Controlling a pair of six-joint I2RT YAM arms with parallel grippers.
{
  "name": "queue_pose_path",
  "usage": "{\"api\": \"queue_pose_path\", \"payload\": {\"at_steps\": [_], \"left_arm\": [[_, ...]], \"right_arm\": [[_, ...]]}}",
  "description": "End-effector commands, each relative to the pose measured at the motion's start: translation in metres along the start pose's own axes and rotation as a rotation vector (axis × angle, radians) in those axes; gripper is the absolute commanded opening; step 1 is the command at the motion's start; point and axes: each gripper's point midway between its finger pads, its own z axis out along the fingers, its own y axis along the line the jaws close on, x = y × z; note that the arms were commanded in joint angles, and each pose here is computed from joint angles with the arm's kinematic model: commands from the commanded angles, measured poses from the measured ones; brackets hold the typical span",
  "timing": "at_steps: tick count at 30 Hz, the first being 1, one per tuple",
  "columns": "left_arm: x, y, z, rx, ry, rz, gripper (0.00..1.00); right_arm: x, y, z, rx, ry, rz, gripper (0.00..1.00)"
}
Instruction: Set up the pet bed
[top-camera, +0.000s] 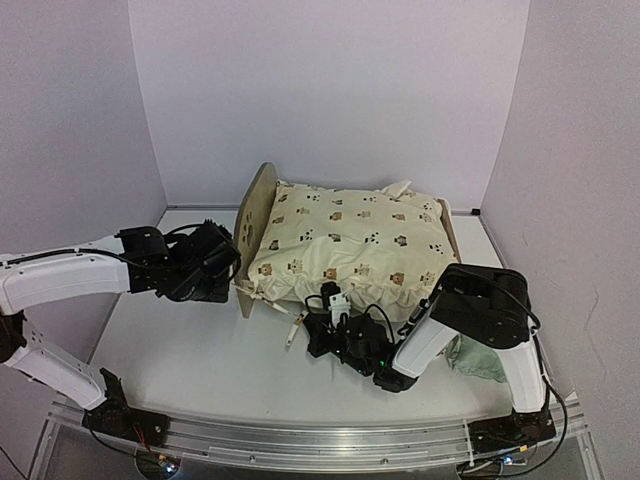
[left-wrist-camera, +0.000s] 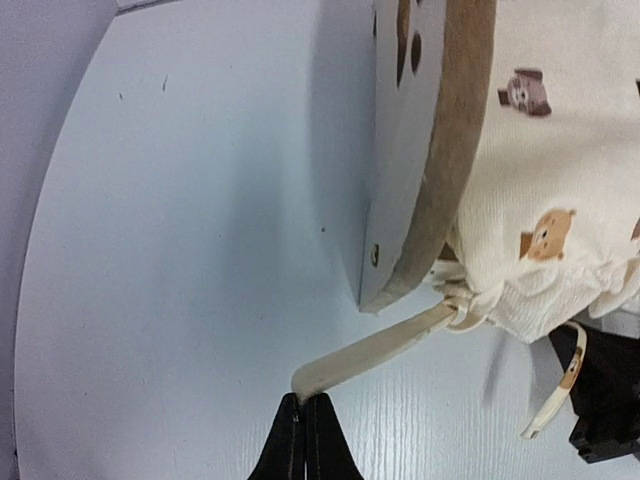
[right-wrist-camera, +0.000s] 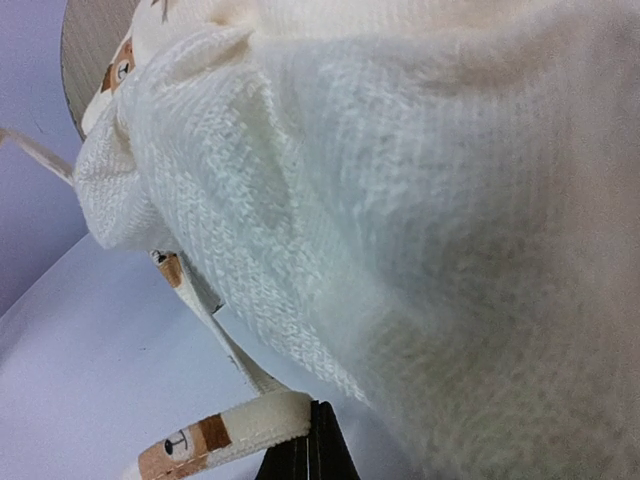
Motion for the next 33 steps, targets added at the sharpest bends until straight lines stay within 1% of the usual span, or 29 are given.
{"api": "queue_pose_path", "payload": {"at_steps": [1, 6, 12, 19, 24, 29, 31, 32, 33], "left_arm": [[-0.046, 0.024, -0.026, -0.071, -0.116, -0.017, 0.0], [-0.061, 0.041, -0.029, -0.124, -0.149, -0.023, 0.0], [-0.052, 0.044, -0.021, -0.116, -0.132, -0.026, 0.0], [-0.048, 0.052, -0.013, -0.138, -0.122, -0.041, 0.0], [-0.05, 0.057, -0.01, -0.159, -0.122, -0.044, 0.0], [-0.055, 0.059, -0.015, -0.166, -0.119, -0.046, 0.01], [-0.06, 0.052, -0.021, -0.12, -0.117, -0.034, 0.12], [-0.062, 0.047, -0.024, -0.093, -0.109, -0.021, 0.18], [-0.064, 0.042, -0.026, -0.069, -0.098, -0.008, 0.27]], "right_arm": [[0.008, -0.004, -0.003, 0.009, 0.005, 0.045, 0.0], [0.024, -0.016, -0.014, 0.035, 0.045, 0.072, 0.0], [0.036, -0.034, -0.036, 0.078, 0.083, 0.084, 0.0], [0.05, -0.045, -0.047, 0.102, 0.123, 0.105, 0.0], [0.053, -0.053, -0.055, 0.124, 0.134, 0.099, 0.0], [0.05, -0.05, -0.061, 0.103, 0.142, 0.088, 0.0], [0.046, -0.048, -0.065, 0.091, 0.143, 0.073, 0.14], [0.044, -0.046, -0.067, 0.081, 0.144, 0.067, 0.22], [0.04, -0.044, -0.069, 0.07, 0.142, 0.062, 0.29]]}}
